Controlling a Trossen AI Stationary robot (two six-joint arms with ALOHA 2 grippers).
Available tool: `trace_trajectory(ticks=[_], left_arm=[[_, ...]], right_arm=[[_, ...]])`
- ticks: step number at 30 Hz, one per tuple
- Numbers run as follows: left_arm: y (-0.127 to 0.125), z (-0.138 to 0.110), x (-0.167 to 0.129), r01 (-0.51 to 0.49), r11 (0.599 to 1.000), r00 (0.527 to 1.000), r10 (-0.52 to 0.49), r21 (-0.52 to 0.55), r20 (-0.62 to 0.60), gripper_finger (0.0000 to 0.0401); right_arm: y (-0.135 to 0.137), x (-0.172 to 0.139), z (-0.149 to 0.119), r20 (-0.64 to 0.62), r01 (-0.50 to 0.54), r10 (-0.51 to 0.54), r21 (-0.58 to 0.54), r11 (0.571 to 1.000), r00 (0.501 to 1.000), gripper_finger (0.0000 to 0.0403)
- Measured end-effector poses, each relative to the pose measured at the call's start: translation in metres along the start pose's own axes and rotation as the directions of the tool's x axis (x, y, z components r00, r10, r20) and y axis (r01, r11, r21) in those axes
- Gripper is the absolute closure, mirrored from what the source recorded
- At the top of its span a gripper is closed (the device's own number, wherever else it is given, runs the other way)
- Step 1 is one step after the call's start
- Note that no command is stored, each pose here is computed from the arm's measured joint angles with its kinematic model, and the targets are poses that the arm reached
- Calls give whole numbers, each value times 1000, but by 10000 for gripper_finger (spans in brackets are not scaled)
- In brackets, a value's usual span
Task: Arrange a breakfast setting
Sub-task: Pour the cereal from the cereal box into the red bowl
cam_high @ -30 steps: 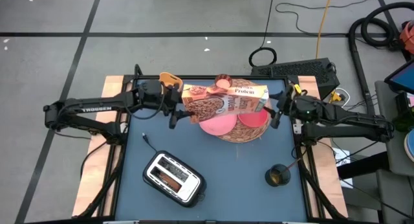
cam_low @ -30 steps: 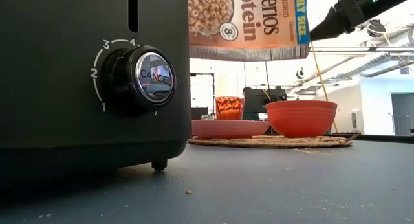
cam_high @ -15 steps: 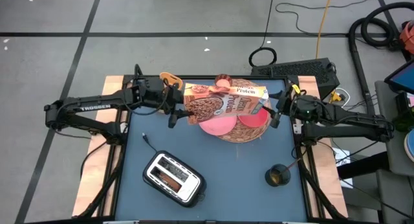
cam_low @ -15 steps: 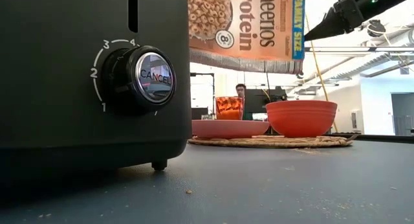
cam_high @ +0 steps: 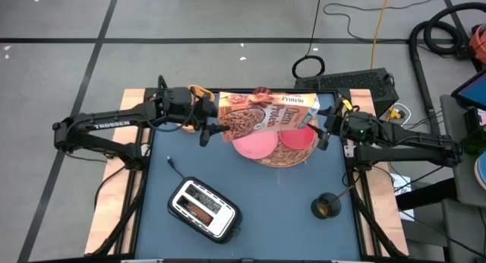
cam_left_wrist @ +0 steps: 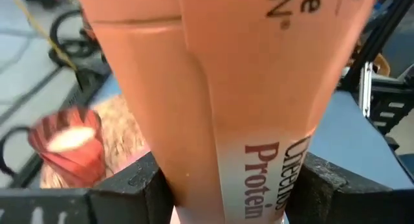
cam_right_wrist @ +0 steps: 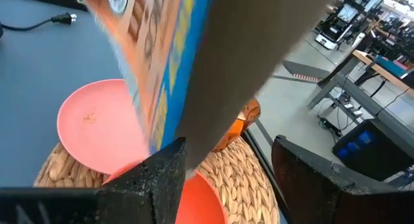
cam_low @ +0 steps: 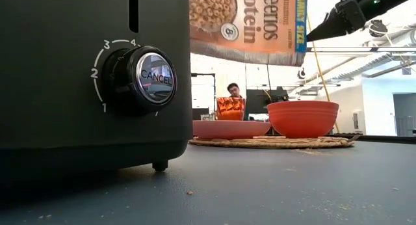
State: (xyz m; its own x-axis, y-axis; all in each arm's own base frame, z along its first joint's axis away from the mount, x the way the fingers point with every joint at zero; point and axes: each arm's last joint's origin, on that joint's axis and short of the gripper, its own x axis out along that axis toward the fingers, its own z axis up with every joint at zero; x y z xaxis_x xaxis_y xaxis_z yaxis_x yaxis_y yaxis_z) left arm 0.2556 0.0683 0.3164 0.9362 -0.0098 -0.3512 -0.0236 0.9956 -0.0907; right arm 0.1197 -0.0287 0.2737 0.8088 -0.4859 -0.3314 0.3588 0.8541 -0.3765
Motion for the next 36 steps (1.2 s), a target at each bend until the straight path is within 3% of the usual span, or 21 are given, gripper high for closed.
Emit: trace_trajectory(ticks=[3,15,20,25,30,36], left_arm=[[3,-13,9,-5,999,996,1,-44,-93,179],[5,-9,11,-8,1000,998,8,-12,-56,179],[5,6,6,-13,1000,1000,13,3,-9,179],[6,-3,10,-13,1000,997,11,-23,-83,179],[6,6,5,-16,1000,1000,16,-2,-11,179],[6,4,6,-18,1000,999,18,-21,-28,179]], right_arm=[[0,0,0,-1,5,-5,-6,1000,1000,188],[-1,0,-1,-19,48,-49,-28,998,999,188],[-1,0,-1,-19,48,-48,-28,998,999,188],[-1,0,-1,-20,47,-48,-29,998,999,188],[-1,0,-1,-20,48,-48,-28,998,999,188],[-1,0,-1,-20,48,-48,-29,998,999,188]])
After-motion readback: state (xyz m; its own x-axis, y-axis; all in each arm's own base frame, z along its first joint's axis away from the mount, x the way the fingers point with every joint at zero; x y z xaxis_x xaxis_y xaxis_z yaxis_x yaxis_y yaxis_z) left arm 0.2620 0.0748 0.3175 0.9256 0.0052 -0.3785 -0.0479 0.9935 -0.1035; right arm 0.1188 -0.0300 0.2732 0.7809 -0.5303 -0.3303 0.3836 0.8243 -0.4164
